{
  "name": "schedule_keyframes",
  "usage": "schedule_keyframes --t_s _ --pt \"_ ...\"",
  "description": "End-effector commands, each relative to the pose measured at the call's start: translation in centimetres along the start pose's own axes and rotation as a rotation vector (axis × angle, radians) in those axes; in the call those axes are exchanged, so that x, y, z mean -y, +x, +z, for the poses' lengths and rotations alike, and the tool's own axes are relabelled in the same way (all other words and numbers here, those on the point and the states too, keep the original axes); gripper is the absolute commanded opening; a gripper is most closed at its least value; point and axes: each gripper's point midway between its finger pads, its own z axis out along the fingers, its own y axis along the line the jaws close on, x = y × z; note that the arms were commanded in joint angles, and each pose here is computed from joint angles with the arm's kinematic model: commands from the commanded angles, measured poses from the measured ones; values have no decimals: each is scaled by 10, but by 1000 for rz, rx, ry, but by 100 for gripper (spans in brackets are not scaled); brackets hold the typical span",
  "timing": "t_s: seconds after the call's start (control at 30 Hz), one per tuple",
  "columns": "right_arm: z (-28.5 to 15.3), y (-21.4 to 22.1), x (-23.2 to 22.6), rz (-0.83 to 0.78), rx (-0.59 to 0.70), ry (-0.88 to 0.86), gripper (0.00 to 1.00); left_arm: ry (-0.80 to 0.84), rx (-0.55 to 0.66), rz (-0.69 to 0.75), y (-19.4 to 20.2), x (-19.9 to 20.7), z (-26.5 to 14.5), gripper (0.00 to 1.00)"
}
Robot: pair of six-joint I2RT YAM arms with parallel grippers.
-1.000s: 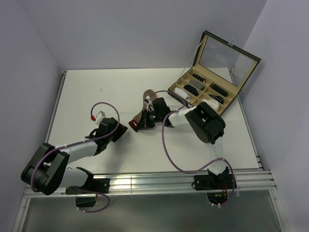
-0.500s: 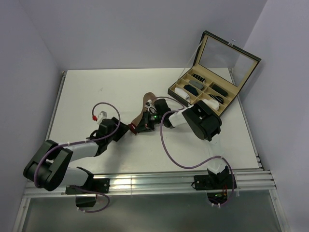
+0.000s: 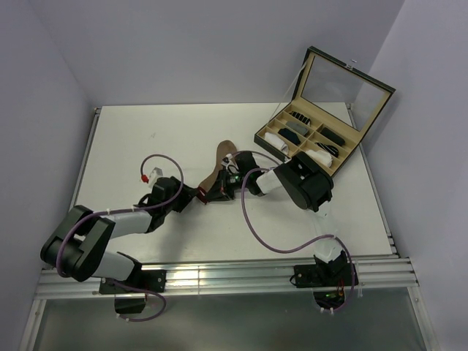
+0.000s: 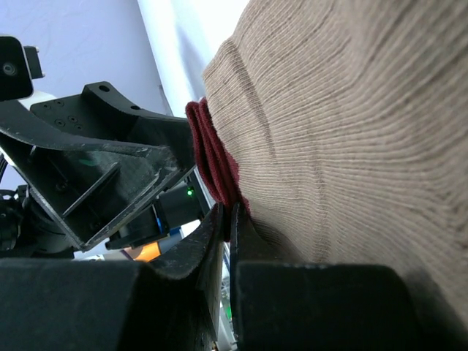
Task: Roll the socks
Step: Roll the sock at the center of the board.
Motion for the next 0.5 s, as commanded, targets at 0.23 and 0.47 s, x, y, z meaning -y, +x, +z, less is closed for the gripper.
schedule_keyframes --t_s 0.23,0.47 --pt "0 3 14 42 -6 9 0 -184 -33 9 13 -43 9 46" --pt "1 3 14 44 -6 6 0 -218 -40 20 15 -52 12 36"
